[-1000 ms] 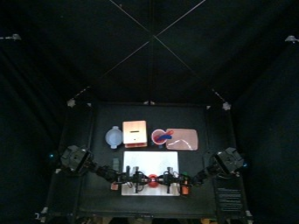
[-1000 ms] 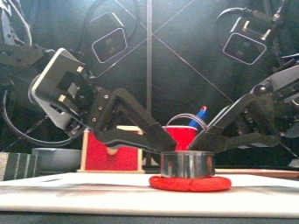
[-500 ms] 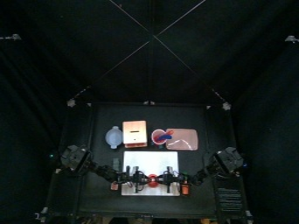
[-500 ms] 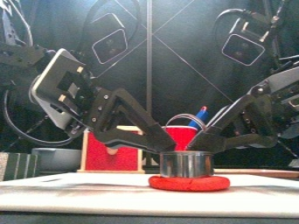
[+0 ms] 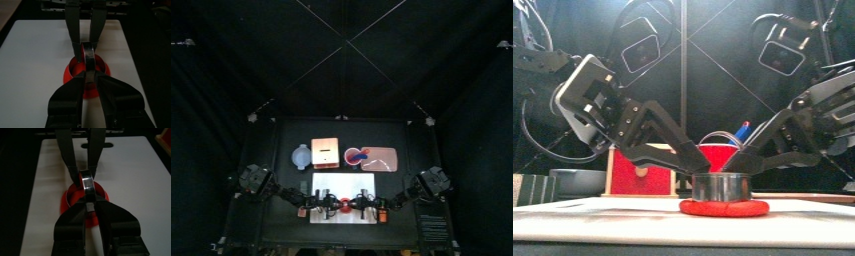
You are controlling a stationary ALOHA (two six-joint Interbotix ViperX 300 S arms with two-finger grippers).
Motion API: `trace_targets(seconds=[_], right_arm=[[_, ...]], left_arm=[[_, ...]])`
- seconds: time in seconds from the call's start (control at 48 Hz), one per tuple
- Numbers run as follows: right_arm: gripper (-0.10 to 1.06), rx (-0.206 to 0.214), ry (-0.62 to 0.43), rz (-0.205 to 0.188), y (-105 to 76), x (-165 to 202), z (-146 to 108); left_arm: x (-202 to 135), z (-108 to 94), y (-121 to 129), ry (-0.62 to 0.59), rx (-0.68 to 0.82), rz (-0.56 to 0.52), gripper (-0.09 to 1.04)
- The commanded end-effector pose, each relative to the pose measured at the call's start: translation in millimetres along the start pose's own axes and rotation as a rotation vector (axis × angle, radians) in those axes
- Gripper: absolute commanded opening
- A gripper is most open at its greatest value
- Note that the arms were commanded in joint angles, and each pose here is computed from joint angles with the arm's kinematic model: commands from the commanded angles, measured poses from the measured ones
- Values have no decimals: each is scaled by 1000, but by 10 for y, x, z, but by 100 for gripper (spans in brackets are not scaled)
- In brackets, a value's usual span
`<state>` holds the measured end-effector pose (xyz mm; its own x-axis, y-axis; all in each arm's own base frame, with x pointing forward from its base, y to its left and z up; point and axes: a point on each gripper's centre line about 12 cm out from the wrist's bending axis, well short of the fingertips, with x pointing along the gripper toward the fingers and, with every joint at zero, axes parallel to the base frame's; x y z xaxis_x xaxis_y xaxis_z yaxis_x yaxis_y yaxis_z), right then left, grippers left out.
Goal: Get the cutter from the drawer then cut the dough then place the extra dough in the bowl
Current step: Cut the dough
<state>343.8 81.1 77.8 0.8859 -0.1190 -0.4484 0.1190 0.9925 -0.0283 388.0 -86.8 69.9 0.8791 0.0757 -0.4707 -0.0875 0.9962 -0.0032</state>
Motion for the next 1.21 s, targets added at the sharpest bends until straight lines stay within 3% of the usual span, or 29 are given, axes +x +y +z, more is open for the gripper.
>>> trace_targets(seconds=[0.021,0.167,0.292,0.958,1.208], right_arm=[[67,18,-7,-19,-83,3,69],[80,22,-27,-5,-49,-26,141],[84,28,-46,3,-44,-53,208],[84,32,-111,32,15,-47,445],[84,36,-109,31,14,-39,448]], left_arm=[[-3,26,123,6,-5,17,71],[-2,56,126,-2,-4,15,77],[-16,102,123,-13,-8,12,79],[-96,448,-51,-109,2,-46,79],[-153,442,-45,-109,14,-54,79]])
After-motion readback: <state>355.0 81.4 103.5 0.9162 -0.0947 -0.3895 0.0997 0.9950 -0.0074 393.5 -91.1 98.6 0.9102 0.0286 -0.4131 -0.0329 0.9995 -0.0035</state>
